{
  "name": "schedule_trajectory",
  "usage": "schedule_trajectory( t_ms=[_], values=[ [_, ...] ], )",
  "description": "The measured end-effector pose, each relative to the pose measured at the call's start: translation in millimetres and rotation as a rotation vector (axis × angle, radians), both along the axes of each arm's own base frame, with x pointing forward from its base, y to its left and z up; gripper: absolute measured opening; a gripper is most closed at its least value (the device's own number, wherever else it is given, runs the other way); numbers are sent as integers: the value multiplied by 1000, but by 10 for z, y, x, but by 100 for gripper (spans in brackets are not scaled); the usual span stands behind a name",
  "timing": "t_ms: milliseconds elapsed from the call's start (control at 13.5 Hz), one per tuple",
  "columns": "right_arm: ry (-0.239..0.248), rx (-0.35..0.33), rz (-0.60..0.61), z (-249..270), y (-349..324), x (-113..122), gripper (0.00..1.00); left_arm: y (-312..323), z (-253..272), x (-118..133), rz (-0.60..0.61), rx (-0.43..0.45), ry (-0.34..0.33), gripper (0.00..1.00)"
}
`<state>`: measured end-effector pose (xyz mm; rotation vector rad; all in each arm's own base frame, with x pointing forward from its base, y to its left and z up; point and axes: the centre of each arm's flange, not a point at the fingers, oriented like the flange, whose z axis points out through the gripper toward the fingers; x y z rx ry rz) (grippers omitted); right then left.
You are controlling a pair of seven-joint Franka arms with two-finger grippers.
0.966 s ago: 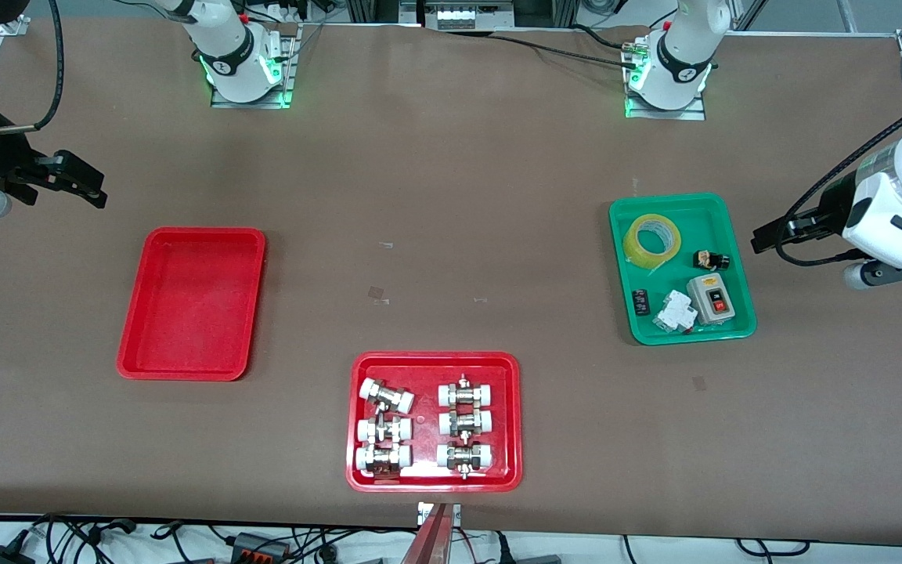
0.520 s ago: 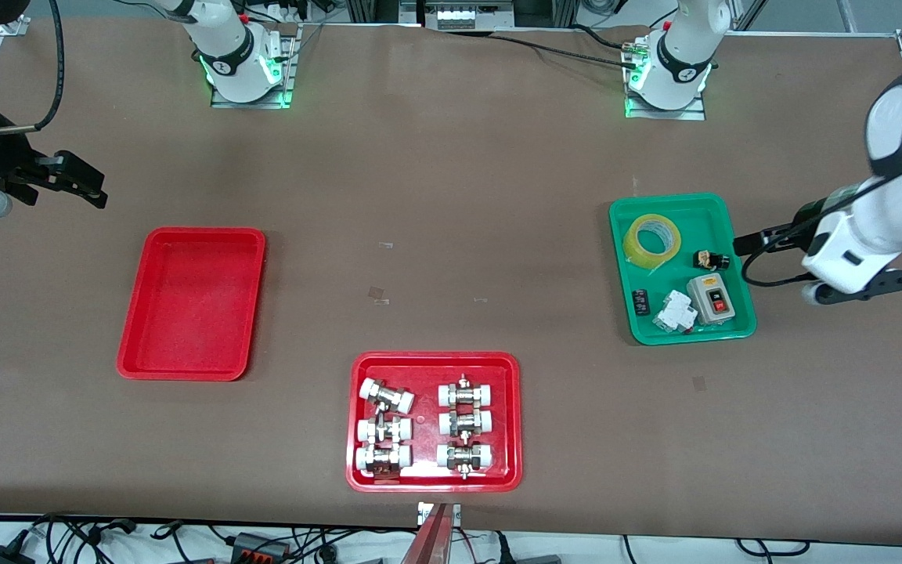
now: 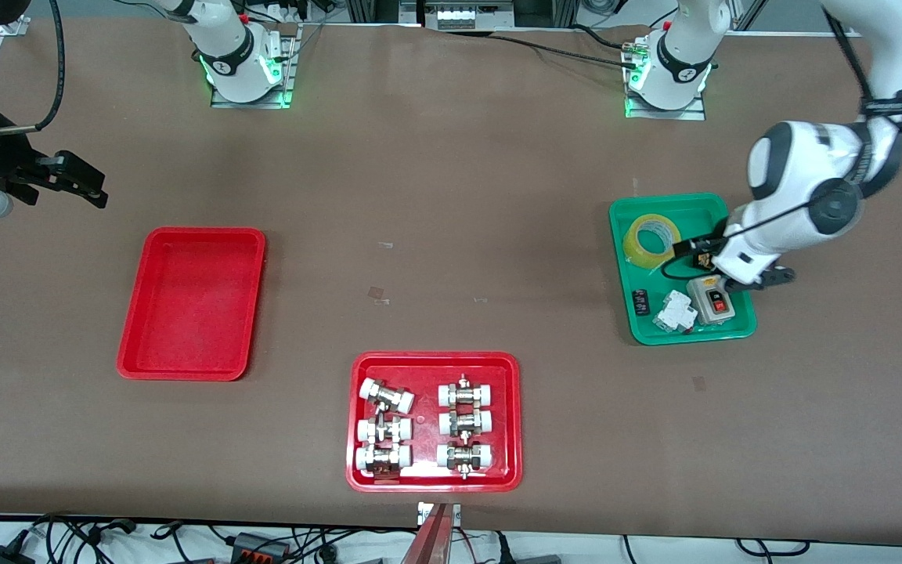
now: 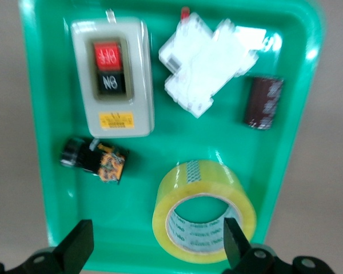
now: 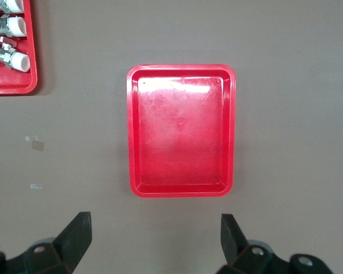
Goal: Left arm passes tape to right arm into tray
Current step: 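Lower the left gripper onto the yellow tape roll in the green tray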
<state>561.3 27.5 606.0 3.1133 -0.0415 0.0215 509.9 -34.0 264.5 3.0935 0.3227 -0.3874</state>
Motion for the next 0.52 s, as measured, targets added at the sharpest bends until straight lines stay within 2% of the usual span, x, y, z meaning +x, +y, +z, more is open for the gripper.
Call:
schedule_trajectory(
  t_ms=[149,372,520],
  values=[
    [0,0,0,0,0,0,100,-82,-101,-93,-13,-2,-1,100],
    [0,0,0,0,0,0,100,-107,-310,-219,-12,-8,-42,100],
    [0,0,0,0,2,0,100,-81,-505,-305,-2,-14,-33,99]
  ],
)
